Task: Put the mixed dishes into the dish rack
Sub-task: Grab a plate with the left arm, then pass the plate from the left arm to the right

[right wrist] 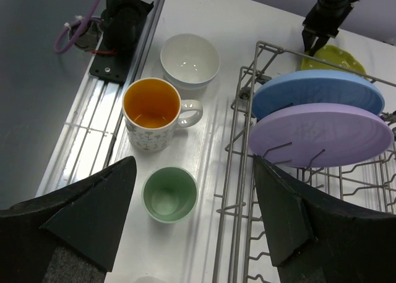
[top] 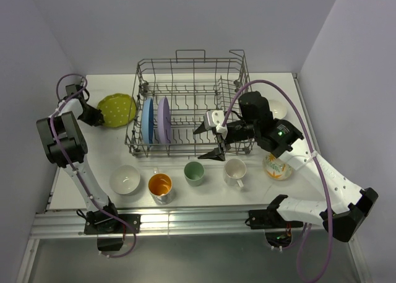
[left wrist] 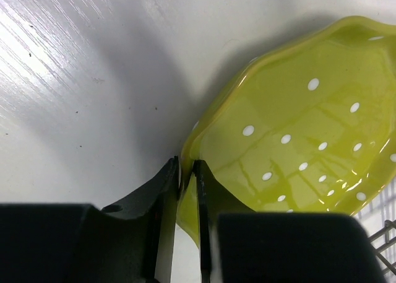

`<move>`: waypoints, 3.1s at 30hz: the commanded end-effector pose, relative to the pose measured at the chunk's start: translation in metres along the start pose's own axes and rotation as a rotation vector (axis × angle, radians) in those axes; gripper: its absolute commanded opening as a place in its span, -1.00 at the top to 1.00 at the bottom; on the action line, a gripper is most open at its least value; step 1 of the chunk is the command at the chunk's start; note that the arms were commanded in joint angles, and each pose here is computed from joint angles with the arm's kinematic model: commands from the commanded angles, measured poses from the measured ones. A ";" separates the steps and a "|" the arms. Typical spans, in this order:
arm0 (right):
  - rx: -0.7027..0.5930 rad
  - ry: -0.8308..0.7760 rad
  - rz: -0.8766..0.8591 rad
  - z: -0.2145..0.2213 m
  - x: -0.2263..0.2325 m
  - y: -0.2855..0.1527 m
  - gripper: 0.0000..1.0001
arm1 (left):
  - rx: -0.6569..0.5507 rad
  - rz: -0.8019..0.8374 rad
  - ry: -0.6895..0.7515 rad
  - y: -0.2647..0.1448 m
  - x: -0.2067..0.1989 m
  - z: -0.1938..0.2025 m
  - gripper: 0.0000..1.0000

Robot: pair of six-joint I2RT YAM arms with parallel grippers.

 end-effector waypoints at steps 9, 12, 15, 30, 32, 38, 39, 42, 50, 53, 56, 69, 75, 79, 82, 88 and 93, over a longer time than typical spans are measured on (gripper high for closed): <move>0.007 -0.069 0.018 -0.033 -0.008 0.005 -0.66 | -0.087 0.121 -0.035 -0.068 0.002 -0.013 1.00; 0.032 -0.087 0.030 -0.040 -0.011 0.016 -0.66 | -0.107 0.169 -0.052 -0.086 0.001 -0.016 1.00; 0.049 -0.105 0.024 -0.044 -0.011 0.032 -0.66 | -0.129 0.199 -0.067 -0.101 0.002 -0.019 1.00; -0.012 -0.137 -0.056 -0.086 -0.029 0.130 -0.68 | -0.136 0.256 -0.076 -0.125 0.028 0.001 1.00; -0.033 -0.087 -0.057 -0.088 -0.036 0.147 -0.67 | -0.133 0.259 -0.089 -0.125 0.034 0.006 1.00; -0.062 0.054 -0.033 -0.092 -0.050 0.188 -0.60 | -0.159 0.309 -0.137 -0.141 0.045 0.011 1.00; -0.058 0.075 -0.033 -0.089 -0.050 0.192 -0.59 | -0.170 0.317 -0.146 -0.144 0.047 0.009 1.00; -0.054 0.095 -0.023 -0.084 -0.053 0.201 -0.59 | -0.180 0.348 -0.161 -0.154 0.047 0.009 1.00; -0.024 0.030 -0.060 -0.078 -0.049 0.201 -0.61 | -0.218 0.414 -0.172 -0.179 0.040 0.000 1.00; -0.007 -0.008 -0.059 -0.074 -0.049 0.197 -0.62 | -0.243 0.438 -0.169 -0.192 0.035 -0.004 1.00; 0.005 -0.058 -0.062 -0.072 -0.046 0.190 -0.63 | -0.270 0.463 -0.170 -0.206 0.029 -0.010 1.00; 0.008 -0.126 -0.032 -0.081 -0.040 0.167 -0.64 | -0.354 0.535 -0.187 -0.252 0.010 -0.035 1.00; 0.022 -0.168 -0.005 -0.079 -0.043 0.161 -0.64 | -0.369 0.578 -0.184 -0.269 0.002 -0.039 1.00; 0.040 -0.229 0.034 -0.078 -0.049 0.155 -0.64 | -0.367 0.615 -0.179 -0.280 -0.004 -0.039 1.00; 0.057 -0.266 0.065 -0.075 -0.054 0.152 -0.65 | -0.345 0.644 -0.177 -0.282 -0.009 -0.032 1.00; 0.073 -0.325 0.112 -0.072 -0.063 0.148 -0.66 | -0.324 0.686 -0.177 -0.289 -0.017 -0.022 1.00; 0.089 -0.380 0.156 -0.073 -0.071 0.144 -0.67 | -0.309 0.722 -0.165 -0.303 -0.029 -0.014 1.00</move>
Point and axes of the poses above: each gripper's point midway between its finger pads, its own y axis out along the fingers, its own x axis along the line the jaws close on, z = x × y, the point moved 1 cm from there along -y, back along the fingers, and after that the axes turned 13 degrees about y, right-handed, at the moved point
